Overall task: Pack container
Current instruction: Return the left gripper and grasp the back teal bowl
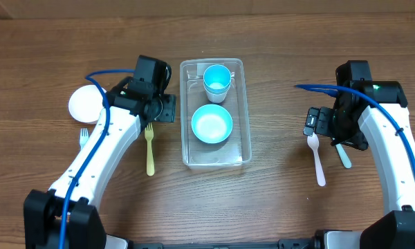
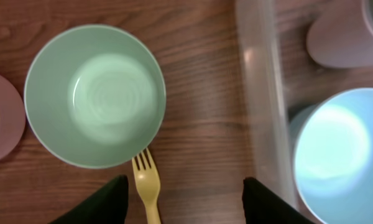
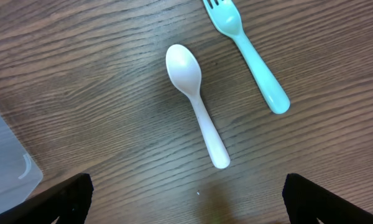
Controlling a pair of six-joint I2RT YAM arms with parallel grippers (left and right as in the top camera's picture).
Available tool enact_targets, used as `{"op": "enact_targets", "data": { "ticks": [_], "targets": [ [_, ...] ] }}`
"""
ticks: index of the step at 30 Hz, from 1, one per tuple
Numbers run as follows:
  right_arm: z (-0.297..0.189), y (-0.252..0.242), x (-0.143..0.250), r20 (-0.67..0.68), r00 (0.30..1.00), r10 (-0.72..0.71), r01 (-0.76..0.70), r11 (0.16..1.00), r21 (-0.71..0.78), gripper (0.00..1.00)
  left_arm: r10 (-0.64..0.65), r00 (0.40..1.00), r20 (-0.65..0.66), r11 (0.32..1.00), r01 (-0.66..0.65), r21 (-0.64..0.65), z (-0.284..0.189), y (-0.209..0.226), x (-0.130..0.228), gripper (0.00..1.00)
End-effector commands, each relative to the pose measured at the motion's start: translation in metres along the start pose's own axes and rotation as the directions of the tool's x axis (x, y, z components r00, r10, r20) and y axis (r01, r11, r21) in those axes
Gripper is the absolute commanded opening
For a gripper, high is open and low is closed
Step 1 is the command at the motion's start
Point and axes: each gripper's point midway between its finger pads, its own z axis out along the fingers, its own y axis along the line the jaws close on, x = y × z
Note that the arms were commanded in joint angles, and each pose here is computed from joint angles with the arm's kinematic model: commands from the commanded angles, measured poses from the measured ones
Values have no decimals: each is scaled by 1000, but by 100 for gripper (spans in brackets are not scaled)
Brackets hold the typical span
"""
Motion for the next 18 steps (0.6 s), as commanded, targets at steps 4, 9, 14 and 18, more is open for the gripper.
{"op": "enact_targets", "data": {
  "ticks": [4,9,14,18],
  "targets": [
    [-2,-2,-1,14,1000,2,-2,1000,3,100,146,987,-71,989,-146,10,55,2,14,57],
    [-2,-2,-2,14,1000,2,-2,1000,3,100,147,984,-99,988,-152,-38,97,8,18,43],
    [-2,-2,-1,14,1000,2,-2,1000,3,100,124,988,-92,987,-132,-96,98,26,14,32],
    [-2,-2,-2,14,1000,2,-2,1000,3,100,99,992,-82,989,-107,-106,95,36,9,4]
  ]
}}
